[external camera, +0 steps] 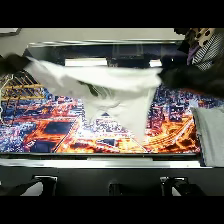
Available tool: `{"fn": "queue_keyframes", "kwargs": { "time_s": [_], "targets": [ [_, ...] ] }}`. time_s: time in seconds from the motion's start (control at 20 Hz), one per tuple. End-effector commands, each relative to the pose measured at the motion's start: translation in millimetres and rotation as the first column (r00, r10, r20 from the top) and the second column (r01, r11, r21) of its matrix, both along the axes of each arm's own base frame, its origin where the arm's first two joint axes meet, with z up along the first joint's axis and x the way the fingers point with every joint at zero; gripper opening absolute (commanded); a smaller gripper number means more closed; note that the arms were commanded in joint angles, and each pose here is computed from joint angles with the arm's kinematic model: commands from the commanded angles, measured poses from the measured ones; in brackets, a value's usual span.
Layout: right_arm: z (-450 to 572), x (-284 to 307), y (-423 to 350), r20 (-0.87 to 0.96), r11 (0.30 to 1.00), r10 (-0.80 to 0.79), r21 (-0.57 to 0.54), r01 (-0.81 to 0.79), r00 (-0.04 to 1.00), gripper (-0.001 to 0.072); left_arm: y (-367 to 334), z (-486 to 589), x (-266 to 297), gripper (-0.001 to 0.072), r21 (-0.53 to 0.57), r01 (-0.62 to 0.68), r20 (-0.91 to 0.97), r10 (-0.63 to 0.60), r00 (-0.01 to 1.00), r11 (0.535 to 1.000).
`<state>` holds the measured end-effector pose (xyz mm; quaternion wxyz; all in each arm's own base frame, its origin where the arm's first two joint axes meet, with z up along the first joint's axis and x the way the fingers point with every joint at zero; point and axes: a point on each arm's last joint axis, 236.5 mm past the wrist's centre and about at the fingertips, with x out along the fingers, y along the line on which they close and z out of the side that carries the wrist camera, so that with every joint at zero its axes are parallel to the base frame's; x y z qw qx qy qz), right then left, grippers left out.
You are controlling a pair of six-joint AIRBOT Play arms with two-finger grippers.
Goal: Fold the clothes and pants, and hang the long-sleeved shirts on hangers.
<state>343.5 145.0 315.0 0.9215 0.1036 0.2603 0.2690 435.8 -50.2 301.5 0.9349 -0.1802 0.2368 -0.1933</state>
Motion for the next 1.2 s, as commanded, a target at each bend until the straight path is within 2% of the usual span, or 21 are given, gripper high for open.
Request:
{"fn": "queue_keyframes", "kwargs": {
  "time_s": [0.0,0.1,0.25,0.4,0.5,0.65,0.8,0.95,1.15],
  "targets": [
    [102.0,-58.6,-1.4,0.215,0.997,0.056,-0.056,-0.045,0.975,0.0038,-7.3,124.4,-72.8,0.0014,0.022,-0.055,0.263,0.047,0.964,0.998],
    [134.3,-99.3,-2.0,0.281,0.997,0.072,-0.060,-0.058,0.957,0.0038,-5.3,163.6,-116.2,0.0013,0.014,-0.122,0.346,0.109,0.932,0.992],
    [170.1,-144.0,-6.0,0.364,0.999,0.036,0.007,-0.041,0.931,0.0038,10.8,187.6,-163.8,0.0013,-0.005,-0.251,0.401,0.232,0.886,0.968],
    [181.6,-157.9,-7.8,0.369,0.996,-0.003,0.083,-0.029,0.930,0.0038,26.5,192.1,-177.6,0.0014,0.004,-0.332,0.420,0.300,0.856,0.943],
    [171.2,-140.9,-15.4,0.314,0.996,-0.048,0.090,0.021,0.948,0.0038,31.1,186.4,-167.6,0.0013,0.014,-0.341,0.403,0.307,0.862,0.940],
    [122.9,-88.5,-19.0,0.156,0.999,-0.048,-0.005,0.049,0.987,0.0038,41.4,150.4,-114.3,0.0014,0.063,-0.324,0.298,0.292,0.909,0.944],
    [48.7,-17.1,-9.6,-0.021,0.994,0.019,-0.110,-0.021,1.000,0.0038,45.6,68.5,-29.6,0.0014,0.137,-0.247,0.088,0.237,0.967,0.959],
    [-53.6,55.0,10.7,-0.221,0.991,0.084,-0.087,-0.105,0.972,0.0038,38.8,-54.0,55.5,0.0014,0.165,-0.152,-0.176,0.180,0.968,0.975],
    [-207.1,129.9,18.0,-0.464,1.000,0.018,-0.015,-0.027,0.886,0.0038,9.4,-245.0,128.1,0.0014,0.165,-0.049,-0.460,0.121,0.880,0.985]
  ]
}}
